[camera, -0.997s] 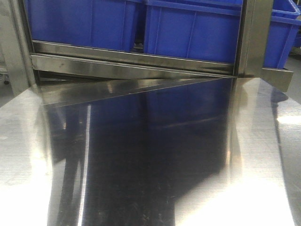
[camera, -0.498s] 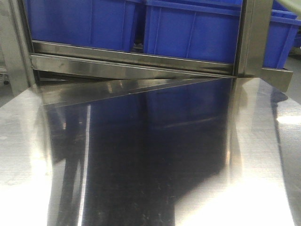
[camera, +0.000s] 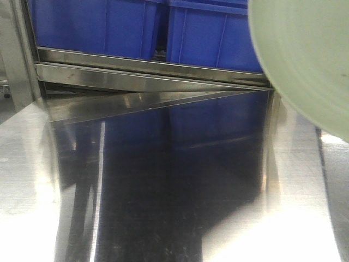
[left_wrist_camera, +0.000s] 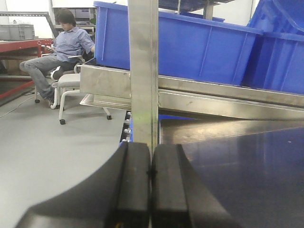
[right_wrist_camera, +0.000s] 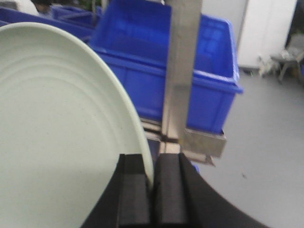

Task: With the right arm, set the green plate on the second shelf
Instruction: 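Hold the plate raised upright beside the robot with the right gripper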

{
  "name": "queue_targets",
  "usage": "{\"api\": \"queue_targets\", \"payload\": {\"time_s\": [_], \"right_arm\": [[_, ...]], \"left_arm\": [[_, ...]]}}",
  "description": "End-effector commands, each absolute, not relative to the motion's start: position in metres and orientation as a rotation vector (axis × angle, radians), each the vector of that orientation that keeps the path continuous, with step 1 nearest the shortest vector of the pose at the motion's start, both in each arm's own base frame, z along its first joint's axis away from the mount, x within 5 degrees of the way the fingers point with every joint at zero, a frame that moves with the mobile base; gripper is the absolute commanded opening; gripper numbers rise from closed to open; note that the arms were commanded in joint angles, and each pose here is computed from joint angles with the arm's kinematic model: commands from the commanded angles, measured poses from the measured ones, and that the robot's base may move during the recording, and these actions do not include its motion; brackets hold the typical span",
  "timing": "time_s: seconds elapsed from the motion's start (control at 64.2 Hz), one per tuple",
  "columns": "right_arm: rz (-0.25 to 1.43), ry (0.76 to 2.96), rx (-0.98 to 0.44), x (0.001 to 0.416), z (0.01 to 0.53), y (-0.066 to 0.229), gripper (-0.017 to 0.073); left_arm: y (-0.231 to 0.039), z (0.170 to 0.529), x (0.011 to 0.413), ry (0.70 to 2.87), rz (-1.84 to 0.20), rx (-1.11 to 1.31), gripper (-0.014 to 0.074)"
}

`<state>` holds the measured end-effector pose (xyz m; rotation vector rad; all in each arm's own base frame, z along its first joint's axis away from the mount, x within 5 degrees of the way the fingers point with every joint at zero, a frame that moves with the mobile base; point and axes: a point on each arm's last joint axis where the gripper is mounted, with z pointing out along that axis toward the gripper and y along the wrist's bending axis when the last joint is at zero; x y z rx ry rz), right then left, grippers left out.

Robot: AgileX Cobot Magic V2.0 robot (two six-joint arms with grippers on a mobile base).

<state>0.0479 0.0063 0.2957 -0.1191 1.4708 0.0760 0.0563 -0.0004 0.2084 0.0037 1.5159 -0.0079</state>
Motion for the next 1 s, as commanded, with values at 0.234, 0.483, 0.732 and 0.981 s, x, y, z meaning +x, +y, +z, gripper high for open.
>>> {"api": "queue_targets", "payload": {"time_s": [0.234, 0.483, 0.732, 0.981], "right_arm": [[0.093, 1.189, -0.014, 0.041, 0.273, 0.001, 0.0059], [0.056, 1.212, 0.014, 0.044, 0.252, 0.000, 0.0059], [0.053, 1.180, 0.020, 0.044, 0.254, -0.001, 0.0059], [0.053, 1.187, 0.018, 0.044, 0.253, -0.001, 0.0059]], "left_arm": [[0.000, 0.204, 0.056, 1.450, -0.012, -0.001, 0.0130], [0.000, 0.204, 0.056, 1.450, -0.012, -0.001, 0.0130], [0.000, 0.204, 0.056, 1.450, -0.012, -0.001, 0.0130], [0.000, 0.204, 0.056, 1.450, -0.012, -0.001, 0.0130]]}}
